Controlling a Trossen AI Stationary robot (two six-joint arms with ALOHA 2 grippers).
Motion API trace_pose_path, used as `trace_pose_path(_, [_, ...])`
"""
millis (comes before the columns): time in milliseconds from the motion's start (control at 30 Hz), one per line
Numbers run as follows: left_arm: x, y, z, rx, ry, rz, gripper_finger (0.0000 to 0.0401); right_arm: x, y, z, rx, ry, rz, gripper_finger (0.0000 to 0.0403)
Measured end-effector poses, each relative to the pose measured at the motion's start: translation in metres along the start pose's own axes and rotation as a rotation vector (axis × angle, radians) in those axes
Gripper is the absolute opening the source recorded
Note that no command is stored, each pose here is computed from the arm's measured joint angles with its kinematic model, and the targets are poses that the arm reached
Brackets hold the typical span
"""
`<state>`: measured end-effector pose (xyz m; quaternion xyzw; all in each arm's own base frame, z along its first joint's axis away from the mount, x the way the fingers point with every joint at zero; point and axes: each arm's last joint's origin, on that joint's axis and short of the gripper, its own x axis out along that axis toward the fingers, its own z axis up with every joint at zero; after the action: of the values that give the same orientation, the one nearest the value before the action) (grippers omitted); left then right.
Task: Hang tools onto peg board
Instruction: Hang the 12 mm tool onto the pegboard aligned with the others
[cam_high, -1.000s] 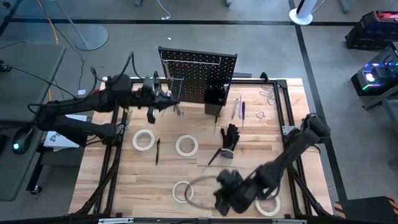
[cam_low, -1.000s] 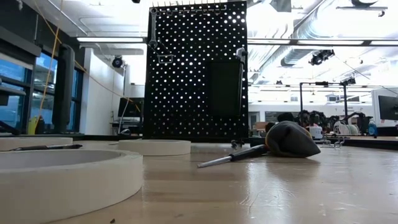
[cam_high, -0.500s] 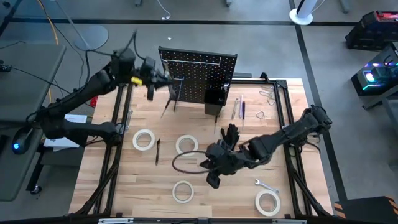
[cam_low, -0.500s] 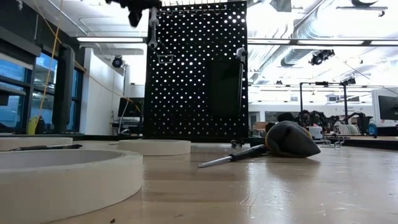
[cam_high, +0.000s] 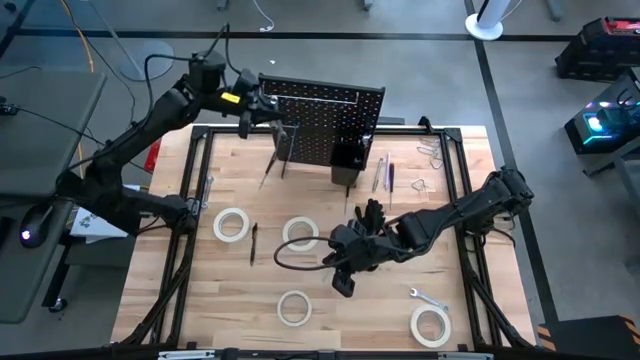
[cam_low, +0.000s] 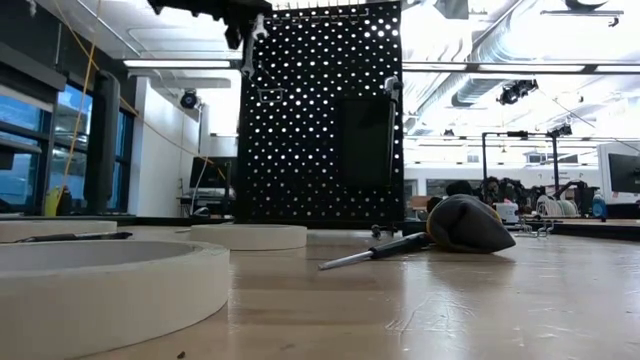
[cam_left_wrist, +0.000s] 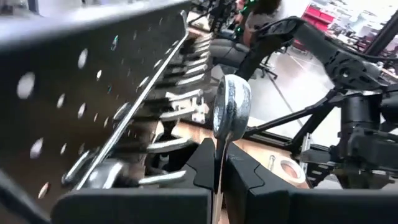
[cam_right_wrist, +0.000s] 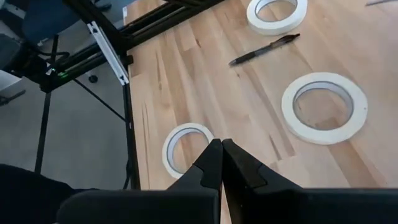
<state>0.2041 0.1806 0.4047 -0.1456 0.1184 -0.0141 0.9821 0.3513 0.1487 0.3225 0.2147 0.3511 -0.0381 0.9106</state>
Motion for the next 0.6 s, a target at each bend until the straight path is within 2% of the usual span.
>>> trace_pose_path(300, [-0.005, 0.008, -0.008, -0.047, 0.064, 0.034, 0.0001, 0.0, 0.0, -0.001, 0.024, 0.003, -0.005, 0.0])
trace_pose_path(500, [-0.009, 0.013, -0.007, -0.055, 0.052, 0.058, 0.0001, 0.0, 0.0, -0.001, 0.024, 0.003, -0.005, 0.0])
trace_pose_path(600, [-0.006, 0.017, -0.009, -0.101, 0.059, 0.064, 0.0001, 0.0, 0.0, 0.0, 0.031, 0.003, -0.005, 0.0])
